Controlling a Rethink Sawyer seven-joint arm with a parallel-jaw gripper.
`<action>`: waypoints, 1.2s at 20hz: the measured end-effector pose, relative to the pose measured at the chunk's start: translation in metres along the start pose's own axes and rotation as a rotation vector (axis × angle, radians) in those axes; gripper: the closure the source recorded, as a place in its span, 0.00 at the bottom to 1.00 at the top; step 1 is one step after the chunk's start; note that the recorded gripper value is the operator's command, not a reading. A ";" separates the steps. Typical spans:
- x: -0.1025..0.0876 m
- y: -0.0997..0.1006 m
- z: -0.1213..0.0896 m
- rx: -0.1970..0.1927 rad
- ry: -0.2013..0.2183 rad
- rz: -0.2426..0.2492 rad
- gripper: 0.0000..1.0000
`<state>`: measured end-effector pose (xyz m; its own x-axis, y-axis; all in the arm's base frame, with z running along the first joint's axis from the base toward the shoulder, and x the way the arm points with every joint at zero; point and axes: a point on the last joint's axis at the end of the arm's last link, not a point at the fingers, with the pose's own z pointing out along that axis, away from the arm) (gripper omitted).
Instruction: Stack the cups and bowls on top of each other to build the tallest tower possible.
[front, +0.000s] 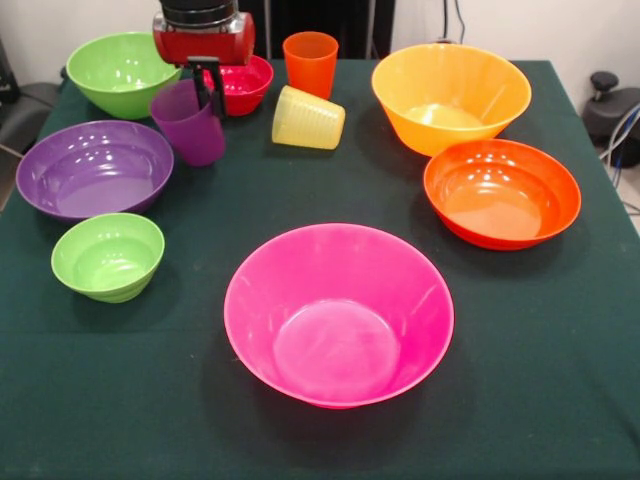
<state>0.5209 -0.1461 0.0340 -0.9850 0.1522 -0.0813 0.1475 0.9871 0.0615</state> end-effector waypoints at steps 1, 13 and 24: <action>-0.004 0.000 -0.005 0.002 -0.003 0.007 1.00; -0.047 0.013 -0.026 0.009 -0.019 0.034 1.00; -0.099 0.046 -0.025 0.000 -0.077 0.017 1.00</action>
<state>0.6226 -0.1171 0.0693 -0.9724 0.1726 -0.1567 0.1645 0.9843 0.0635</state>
